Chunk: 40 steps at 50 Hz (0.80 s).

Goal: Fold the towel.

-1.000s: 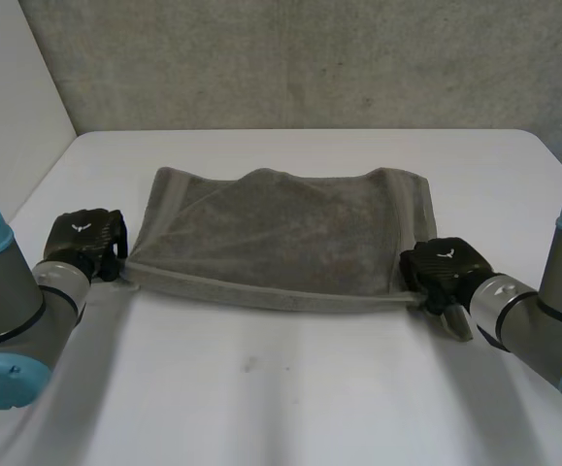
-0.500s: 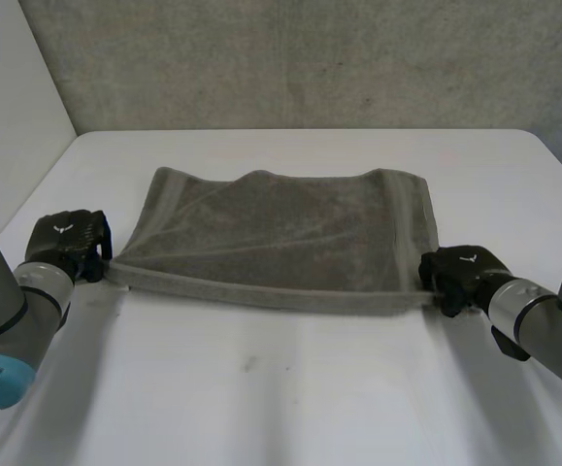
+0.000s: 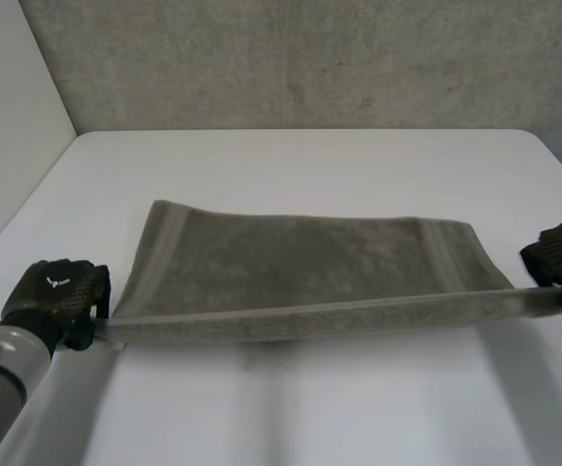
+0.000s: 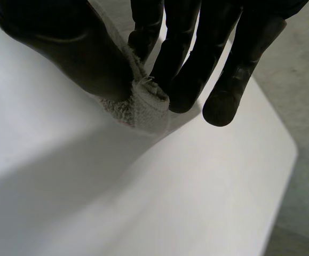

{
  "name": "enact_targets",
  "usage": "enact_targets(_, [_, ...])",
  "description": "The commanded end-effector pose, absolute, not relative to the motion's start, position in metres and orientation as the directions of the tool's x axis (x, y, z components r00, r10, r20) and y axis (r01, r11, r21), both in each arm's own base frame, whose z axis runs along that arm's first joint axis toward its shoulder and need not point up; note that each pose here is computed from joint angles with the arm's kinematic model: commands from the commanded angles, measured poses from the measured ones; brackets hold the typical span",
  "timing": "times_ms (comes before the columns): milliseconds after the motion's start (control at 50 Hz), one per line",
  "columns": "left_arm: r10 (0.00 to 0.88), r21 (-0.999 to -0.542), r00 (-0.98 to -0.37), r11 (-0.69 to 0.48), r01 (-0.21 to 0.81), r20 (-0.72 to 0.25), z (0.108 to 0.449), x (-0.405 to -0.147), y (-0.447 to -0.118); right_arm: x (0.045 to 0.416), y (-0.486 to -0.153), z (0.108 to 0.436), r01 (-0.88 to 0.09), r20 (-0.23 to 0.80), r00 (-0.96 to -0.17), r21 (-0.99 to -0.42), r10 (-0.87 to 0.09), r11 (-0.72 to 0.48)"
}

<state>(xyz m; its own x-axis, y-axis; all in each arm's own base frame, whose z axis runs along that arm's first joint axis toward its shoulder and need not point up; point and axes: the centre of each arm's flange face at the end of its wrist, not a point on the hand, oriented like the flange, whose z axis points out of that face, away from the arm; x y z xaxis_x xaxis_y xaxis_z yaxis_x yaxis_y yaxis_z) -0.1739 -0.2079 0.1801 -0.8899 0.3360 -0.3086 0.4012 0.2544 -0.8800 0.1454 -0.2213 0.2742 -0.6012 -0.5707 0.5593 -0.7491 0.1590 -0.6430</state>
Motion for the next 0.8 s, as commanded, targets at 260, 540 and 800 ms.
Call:
enact_targets(260, [0.42,-0.887,-0.847,0.174,0.428,-0.327,0.188,-0.189,-0.225,0.144,-0.255,0.245,-0.74,0.495,-0.6,-0.642,-0.629,0.2])
enact_targets(540, [0.354,-0.916,-0.866,0.054,0.396,-0.354,0.207,-0.214,-0.338,0.19,-0.347,0.273,-0.658,0.556,-0.665,-0.752,-0.499,0.039])
enact_targets(800, [0.167,-0.81,-0.956,-0.577,0.105,-0.243,0.411,-0.248,-0.372,0.227,-0.374,0.442,-0.386,0.499,-0.866,-0.682,-0.011,-0.621])
